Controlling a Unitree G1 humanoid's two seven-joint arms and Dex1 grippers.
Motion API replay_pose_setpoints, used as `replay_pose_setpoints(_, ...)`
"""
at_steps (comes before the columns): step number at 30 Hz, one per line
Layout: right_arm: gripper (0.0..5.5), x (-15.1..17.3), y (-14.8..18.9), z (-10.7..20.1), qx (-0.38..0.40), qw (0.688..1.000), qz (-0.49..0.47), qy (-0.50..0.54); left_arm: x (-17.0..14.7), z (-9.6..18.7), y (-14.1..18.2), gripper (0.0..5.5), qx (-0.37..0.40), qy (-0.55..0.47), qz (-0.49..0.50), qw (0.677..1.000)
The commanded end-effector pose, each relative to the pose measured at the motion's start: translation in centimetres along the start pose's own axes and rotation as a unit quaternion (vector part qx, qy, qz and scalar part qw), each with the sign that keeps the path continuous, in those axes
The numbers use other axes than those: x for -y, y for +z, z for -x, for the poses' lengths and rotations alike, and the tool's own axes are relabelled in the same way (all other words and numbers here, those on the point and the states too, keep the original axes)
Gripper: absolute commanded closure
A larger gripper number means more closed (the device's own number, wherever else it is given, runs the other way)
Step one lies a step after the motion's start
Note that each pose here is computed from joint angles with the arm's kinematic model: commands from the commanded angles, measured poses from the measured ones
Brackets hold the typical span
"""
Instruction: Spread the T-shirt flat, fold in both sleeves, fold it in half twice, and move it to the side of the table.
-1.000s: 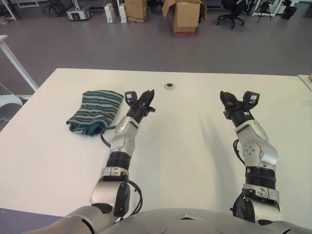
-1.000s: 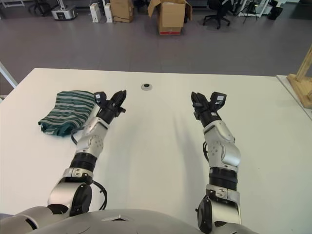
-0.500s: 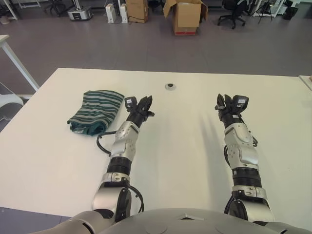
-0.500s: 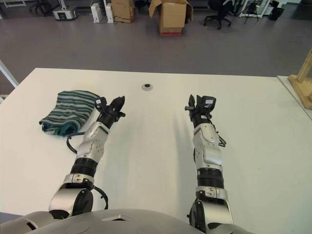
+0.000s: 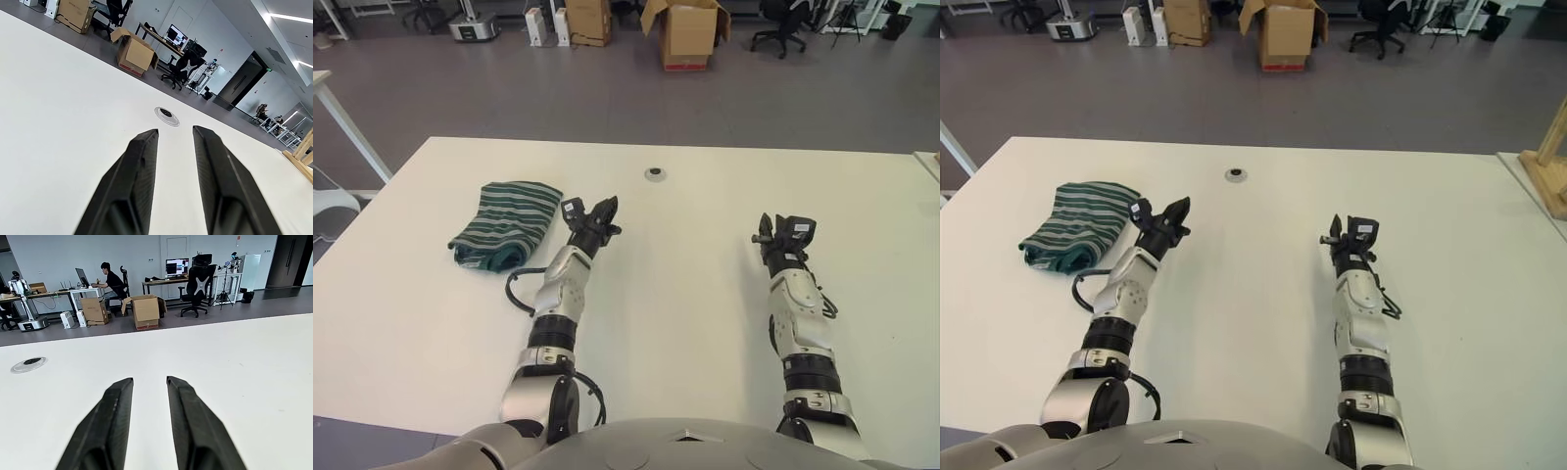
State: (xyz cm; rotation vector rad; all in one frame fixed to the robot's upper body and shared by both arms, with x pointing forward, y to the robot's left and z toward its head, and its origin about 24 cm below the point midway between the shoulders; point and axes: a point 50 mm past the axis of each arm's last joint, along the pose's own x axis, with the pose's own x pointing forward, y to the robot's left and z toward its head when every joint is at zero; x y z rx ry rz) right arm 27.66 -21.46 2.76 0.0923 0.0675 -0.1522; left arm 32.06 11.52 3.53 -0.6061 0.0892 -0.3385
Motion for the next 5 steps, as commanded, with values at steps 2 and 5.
replay_pose_setpoints(2,4.23,0.0,-0.54,0.18,-0.011,1.0,0.01,0.007,-0.71,0.78,0.09,4.21,0.022,0.018,-0.002,1.0)
replay_pose_setpoints(5,4.23,0.07,-0.4,-0.13,-0.009,1.0,0.011,0.009,-0.97,1.16,-0.36,4.21,0.021,0.022,-0.003,1.0)
